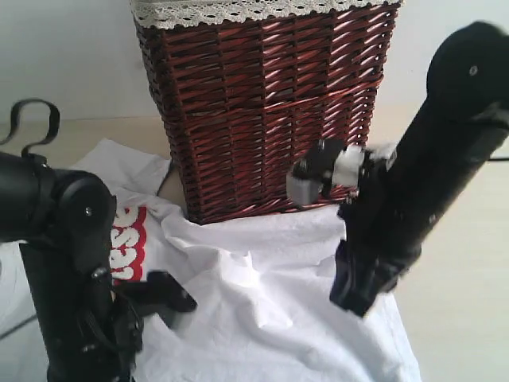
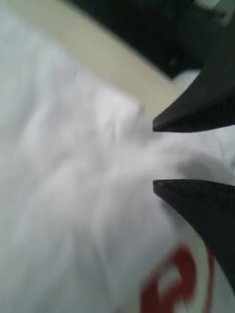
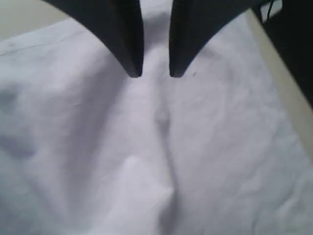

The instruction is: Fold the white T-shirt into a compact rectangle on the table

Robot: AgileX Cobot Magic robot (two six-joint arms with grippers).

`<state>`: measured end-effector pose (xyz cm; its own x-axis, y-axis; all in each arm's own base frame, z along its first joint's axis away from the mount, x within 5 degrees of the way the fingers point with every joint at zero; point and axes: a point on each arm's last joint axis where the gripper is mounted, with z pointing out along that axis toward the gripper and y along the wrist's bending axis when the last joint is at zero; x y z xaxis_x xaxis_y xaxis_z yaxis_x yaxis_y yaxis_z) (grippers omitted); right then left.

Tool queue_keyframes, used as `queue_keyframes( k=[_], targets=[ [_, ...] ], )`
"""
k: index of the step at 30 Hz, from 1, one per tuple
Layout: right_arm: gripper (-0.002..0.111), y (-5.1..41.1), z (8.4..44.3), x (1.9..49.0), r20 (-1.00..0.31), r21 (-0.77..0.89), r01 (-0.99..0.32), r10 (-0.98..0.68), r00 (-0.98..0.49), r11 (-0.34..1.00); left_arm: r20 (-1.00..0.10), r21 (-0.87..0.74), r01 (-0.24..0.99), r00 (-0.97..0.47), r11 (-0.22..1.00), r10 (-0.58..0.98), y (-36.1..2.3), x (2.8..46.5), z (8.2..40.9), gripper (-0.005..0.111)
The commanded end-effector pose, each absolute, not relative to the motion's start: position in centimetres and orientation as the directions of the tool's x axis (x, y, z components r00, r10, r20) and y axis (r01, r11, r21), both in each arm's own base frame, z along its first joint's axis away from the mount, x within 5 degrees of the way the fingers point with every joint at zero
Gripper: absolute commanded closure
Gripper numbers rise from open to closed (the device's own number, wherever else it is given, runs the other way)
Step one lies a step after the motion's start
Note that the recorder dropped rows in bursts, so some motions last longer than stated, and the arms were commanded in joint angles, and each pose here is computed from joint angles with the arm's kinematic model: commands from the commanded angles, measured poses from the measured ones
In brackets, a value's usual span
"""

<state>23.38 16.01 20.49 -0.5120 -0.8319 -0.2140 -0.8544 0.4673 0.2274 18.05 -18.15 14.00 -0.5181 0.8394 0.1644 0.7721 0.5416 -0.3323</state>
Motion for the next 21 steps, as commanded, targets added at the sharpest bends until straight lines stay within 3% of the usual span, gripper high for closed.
queue_keyframes(
  k=[1,2,4,10,17,21],
  targets=[
    [0.108,16.9,16.9,18.3,-0.129,0.252,-0.933,-0.947,-0.295,0.256,0.076,0.028,0.634,-0.772,0.772,0.631,-13.4,22.9,15.8,0.083],
    [0.108,17.2,16.1,16.9,-0.096,0.246,-0.949,-0.969,-0.226,0.197,0.073,0.038,0.575,-0.818,0.818,0.571,-11.8,23.8,15.9,0.096],
    [0.108,17.2,15.0,15.9,-0.051,0.187,-0.963,-0.977,-0.207,0.194,0.073,0.029,0.487,-0.872,0.873,0.484,-9.7,24.7,15.8,0.107],
    [0.108,15.1,9.9,15.6,0.252,0.128,-0.959,-0.944,-0.213,0.251,0.089,0.014,0.438,-0.896,0.899,0.435,-8.7,25.2,15.3,0.107],
    [0.108,13.3,8.5,15.9,0.486,0.082,-0.965,-0.855,-0.181,0.251,0.097,-0.014,0.466,-0.88,0.885,0.465,-8.8,25.0,15.0,0.107],
    [0.108,12.8,8.7,15.9,0.531,0.082,-0.971,-0.834,-0.149,0.226,0.136,-0.087,0.493,-0.855,0.866,0.501,-9.3,24.6,13.8,0.107]
  ],
)
